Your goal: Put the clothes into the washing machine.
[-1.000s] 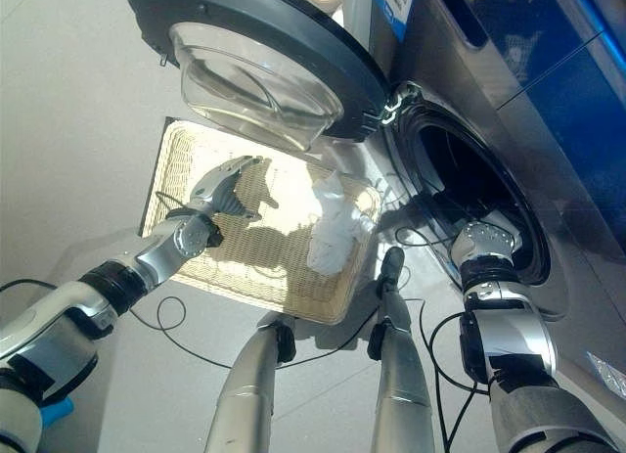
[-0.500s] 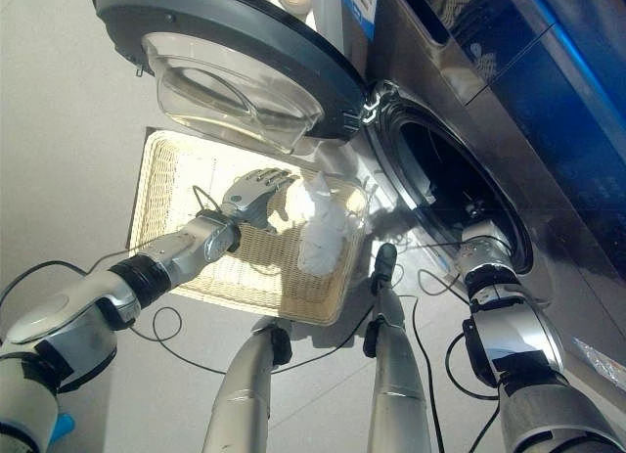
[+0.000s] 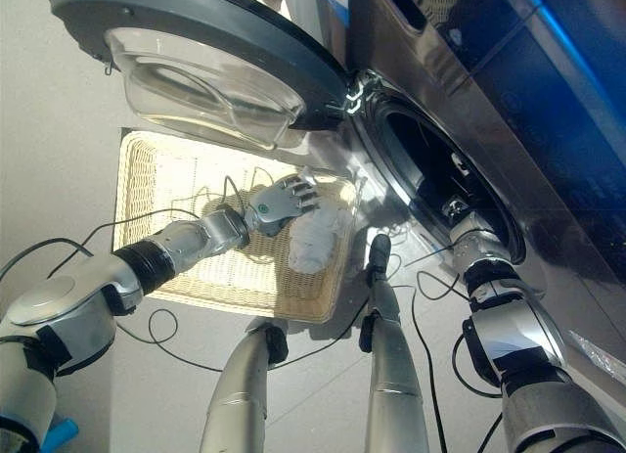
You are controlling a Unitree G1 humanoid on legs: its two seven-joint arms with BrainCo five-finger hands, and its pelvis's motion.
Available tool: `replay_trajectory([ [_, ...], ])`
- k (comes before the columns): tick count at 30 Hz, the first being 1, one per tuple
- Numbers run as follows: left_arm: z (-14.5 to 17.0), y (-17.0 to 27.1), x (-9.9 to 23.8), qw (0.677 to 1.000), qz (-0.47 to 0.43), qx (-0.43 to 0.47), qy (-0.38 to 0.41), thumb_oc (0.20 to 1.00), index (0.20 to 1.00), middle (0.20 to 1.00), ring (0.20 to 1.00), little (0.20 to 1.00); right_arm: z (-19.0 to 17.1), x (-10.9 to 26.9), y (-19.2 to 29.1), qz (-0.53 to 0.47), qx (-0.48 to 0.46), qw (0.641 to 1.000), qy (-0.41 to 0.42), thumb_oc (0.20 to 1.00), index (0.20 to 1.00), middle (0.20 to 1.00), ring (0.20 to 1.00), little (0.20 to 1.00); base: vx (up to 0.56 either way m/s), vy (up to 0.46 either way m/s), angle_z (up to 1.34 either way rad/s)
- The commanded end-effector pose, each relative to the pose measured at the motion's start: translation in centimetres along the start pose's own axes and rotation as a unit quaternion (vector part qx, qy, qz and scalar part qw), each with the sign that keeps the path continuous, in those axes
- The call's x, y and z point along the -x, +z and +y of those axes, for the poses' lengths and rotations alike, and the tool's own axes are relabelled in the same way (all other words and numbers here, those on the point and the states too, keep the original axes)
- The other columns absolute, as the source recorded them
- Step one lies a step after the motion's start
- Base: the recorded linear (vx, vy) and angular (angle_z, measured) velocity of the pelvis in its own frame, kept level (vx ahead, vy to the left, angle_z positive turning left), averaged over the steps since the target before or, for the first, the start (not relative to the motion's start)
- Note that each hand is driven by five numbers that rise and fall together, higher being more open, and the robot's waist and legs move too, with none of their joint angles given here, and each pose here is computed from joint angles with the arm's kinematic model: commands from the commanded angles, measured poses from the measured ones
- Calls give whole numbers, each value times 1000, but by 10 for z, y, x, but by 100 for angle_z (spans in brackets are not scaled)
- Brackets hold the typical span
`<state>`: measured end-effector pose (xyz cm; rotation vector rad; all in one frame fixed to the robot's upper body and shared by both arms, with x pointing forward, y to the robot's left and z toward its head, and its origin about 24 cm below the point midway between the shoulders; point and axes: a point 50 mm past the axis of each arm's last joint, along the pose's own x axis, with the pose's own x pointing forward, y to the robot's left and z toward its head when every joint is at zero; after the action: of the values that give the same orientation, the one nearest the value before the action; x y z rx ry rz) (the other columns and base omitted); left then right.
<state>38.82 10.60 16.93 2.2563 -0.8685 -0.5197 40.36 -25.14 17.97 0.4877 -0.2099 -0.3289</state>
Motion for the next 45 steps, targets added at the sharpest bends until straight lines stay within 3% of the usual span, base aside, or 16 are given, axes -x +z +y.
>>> replay_trajectory([
  [1, -5, -5, 6, 998, -39, -46, -26, 1000, 1000, 1000, 1000, 1000, 12, 1, 18, -59, -59, 995, 52, 1000, 1000, 1000, 1000, 1000, 1, 14, -12],
  [10, -19, -1, 11, 987, -86, -84, -106, 1000, 1000, 1000, 1000, 1000, 43, 21, 11, -93, -144, 975, 140, 1000, 1000, 1000, 1000, 1000, -5, 8, -4],
  [17, -18, 0, 7, 984, -89, -100, -118, 1000, 1000, 1000, 1000, 1000, 72, 47, 9, -118, -265, 931, 221, 1000, 1000, 1000, 1000, 1000, 0, 0, 0],
  [28, -14, 2, 1, 983, -94, -111, -115, 1000, 1000, 1000, 1000, 1000, 86, 63, 12, -143, -277, 917, 250, 1000, 1000, 1000, 1000, 1000, 0, 0, 0],
  [36, -31, -10, 7, 971, -58, -129, -191, 1000, 1000, 1000, 1000, 1000, 81, 58, 15, -154, -290, 911, 250, 1000, 1000, 1000, 1000, 1000, -1, -25, 0],
  [37, -37, -12, 10, 967, -45, -128, -214, 774, 774, 774, 774, 774, 80, 58, 15, -155, -293, 911, 247, 1000, 1000, 1000, 1000, 1000, -2, -32, 1],
  [38, -38, -12, 10, 967, -44, -127, -216, 451, 451, 451, 451, 451, 79, 58, 15, -156, -293, 910, 247, 1000, 1000, 1000, 1000, 1000, 0, 0, 0],
  [39, -43, -11, 13, 964, -43, -119, -232, 200, 200, 200, 200, 200, 78, 58, 15, -156, -298, 909, 246, 1000, 1000, 1000, 1000, 1000, 3, -14, 3],
  [45, -48, -7, 17, 966, -47, -102, -233, 200, 200, 200, 200, 200, 74, 59, 14, -163, -308, 905, 242, 1000, 1000, 1000, 1000, 1000, 1, -8, 2],
])
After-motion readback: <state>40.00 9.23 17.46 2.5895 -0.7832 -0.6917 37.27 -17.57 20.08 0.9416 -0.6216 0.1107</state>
